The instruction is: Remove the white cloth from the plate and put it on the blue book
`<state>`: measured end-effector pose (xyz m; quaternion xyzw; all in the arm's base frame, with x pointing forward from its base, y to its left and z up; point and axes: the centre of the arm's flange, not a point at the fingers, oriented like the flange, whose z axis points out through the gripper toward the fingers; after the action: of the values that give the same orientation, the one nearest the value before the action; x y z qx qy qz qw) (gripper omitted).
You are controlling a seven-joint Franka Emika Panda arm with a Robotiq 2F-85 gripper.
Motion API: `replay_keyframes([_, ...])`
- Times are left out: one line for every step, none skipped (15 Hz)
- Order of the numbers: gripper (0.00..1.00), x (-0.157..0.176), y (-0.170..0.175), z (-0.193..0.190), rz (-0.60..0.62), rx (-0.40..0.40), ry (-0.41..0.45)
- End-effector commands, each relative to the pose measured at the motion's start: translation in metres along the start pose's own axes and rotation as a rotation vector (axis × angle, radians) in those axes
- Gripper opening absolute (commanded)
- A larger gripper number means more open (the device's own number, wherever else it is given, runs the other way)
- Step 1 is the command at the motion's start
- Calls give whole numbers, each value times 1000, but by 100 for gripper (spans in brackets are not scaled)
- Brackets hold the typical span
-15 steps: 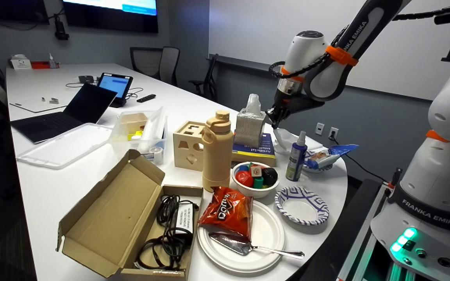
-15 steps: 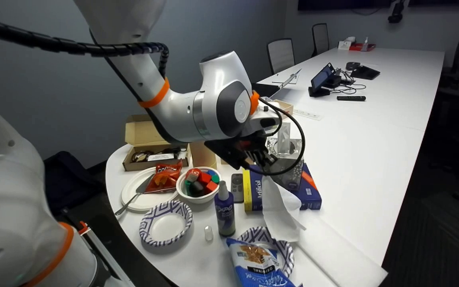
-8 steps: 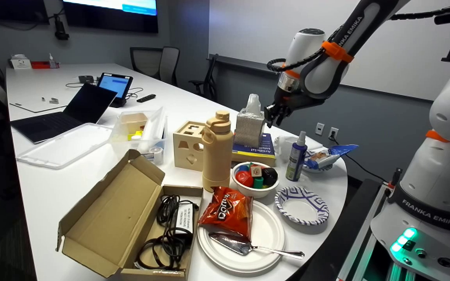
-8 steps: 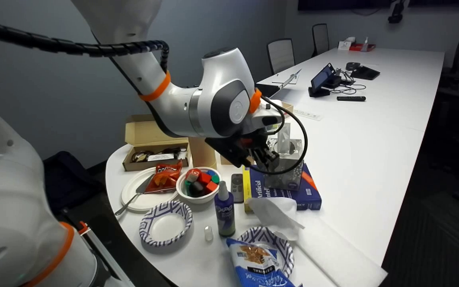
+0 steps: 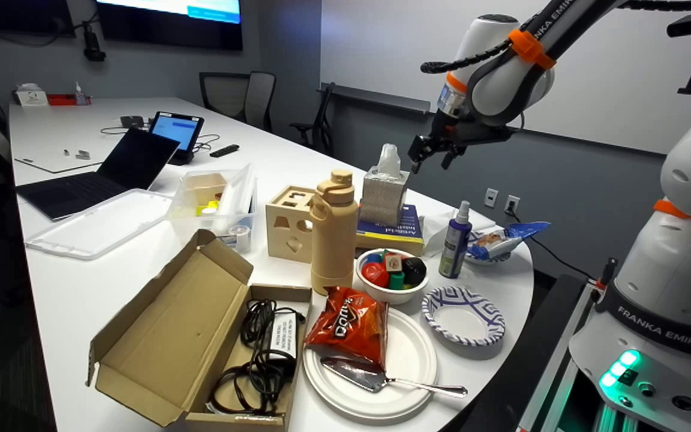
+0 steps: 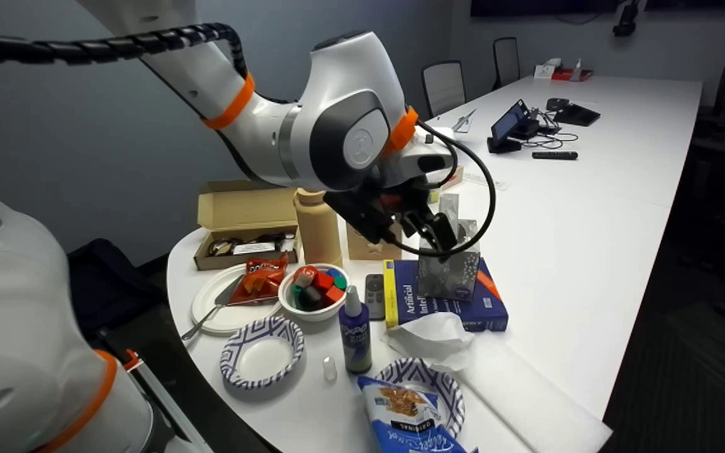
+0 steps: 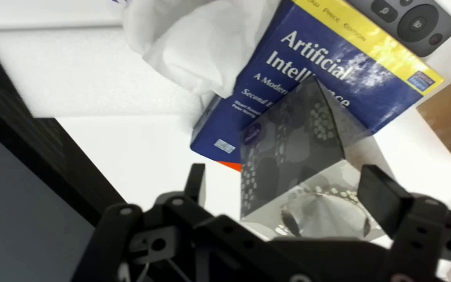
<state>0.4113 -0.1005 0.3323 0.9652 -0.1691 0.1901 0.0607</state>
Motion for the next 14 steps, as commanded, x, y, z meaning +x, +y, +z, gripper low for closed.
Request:
replay_keyframes([100,-15,35,8,106,-47,-60])
replay_keyframes([100,-19,46,19,132,-47,-80])
replay_keyframes([100,-23,53,29,155,-32,-103])
replay_keyframes([99,-27,58,38,182,-12,-125])
replay_keyframes([100,-30,61,47,208,18,-147])
replay_keyframes([100,-32,64,55,233,38,-163])
replay_keyframes([100,-35,66,61,256,52,-178])
replay_keyframes([100,-38,67,67,275,61,-190])
replay_keyframes([100,-39,66,74,289,73,-199])
replay_keyframes([100,-39,66,79,301,77,-205])
replay_keyframes([100,-41,67,83,311,80,-209])
replay_keyframes([100,-40,67,87,316,76,-205])
replay_keyframes([100,-39,69,89,322,75,-205])
replay_keyframes([100,-38,71,92,327,70,-202])
